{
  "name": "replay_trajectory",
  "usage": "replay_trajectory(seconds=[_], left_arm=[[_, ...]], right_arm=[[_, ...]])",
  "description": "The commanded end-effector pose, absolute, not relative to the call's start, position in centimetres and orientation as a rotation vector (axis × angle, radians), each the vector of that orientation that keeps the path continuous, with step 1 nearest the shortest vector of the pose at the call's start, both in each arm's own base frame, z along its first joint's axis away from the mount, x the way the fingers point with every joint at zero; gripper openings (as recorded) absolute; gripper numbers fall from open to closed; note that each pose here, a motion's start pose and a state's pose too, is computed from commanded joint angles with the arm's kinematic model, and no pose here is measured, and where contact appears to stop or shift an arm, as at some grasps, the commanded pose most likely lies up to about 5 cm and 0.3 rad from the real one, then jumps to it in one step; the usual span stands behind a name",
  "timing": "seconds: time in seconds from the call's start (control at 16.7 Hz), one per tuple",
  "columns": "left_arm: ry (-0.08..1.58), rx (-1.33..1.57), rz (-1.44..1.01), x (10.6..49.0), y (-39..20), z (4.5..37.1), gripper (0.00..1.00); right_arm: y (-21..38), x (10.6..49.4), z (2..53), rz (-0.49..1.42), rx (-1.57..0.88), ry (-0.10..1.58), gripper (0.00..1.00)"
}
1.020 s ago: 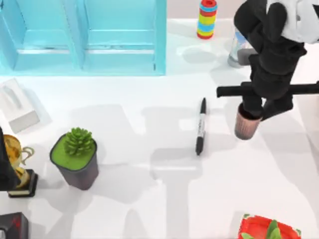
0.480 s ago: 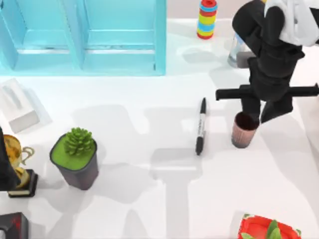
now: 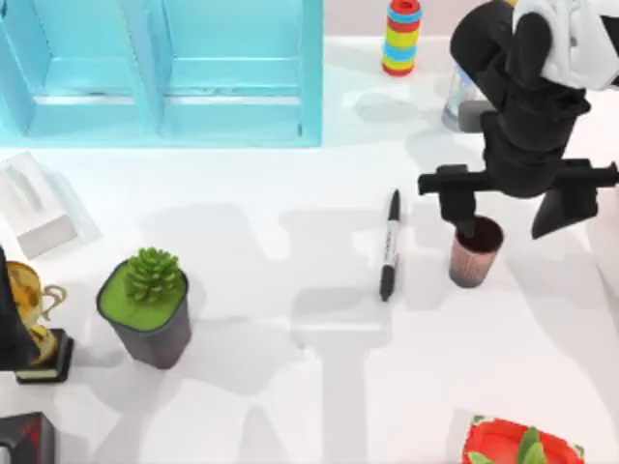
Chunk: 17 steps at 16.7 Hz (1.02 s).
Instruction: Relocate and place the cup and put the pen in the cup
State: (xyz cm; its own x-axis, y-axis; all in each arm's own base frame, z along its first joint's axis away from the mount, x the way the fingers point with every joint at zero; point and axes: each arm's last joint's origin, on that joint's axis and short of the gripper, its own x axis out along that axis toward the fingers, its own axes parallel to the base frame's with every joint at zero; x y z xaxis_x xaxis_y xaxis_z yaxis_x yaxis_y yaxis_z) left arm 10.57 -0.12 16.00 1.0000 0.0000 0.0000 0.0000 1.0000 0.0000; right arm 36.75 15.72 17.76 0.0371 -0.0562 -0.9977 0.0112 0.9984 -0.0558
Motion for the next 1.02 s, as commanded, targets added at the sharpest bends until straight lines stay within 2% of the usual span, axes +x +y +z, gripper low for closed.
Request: replay_trajectory(seconds=[0.66, 0.84, 1.02], left_arm=[[0.000, 0.000, 0.000, 10.6, -0.1, 16.0, 1.00], [0.000, 0.000, 0.000, 10.6, -0.1, 16.0, 1.00], [0.000, 0.000, 0.000, 10.6, -0.1, 16.0, 1.00]], right_arm=[[15.7, 36.9, 18.0, -0.055, -0.035, 1.535, 1.00], [16.0, 37.5, 19.8, -0.060, -0.041, 1.548, 1.00], [16.4, 38.1, 23.7, -0.058, -0.043, 1.551, 1.00]])
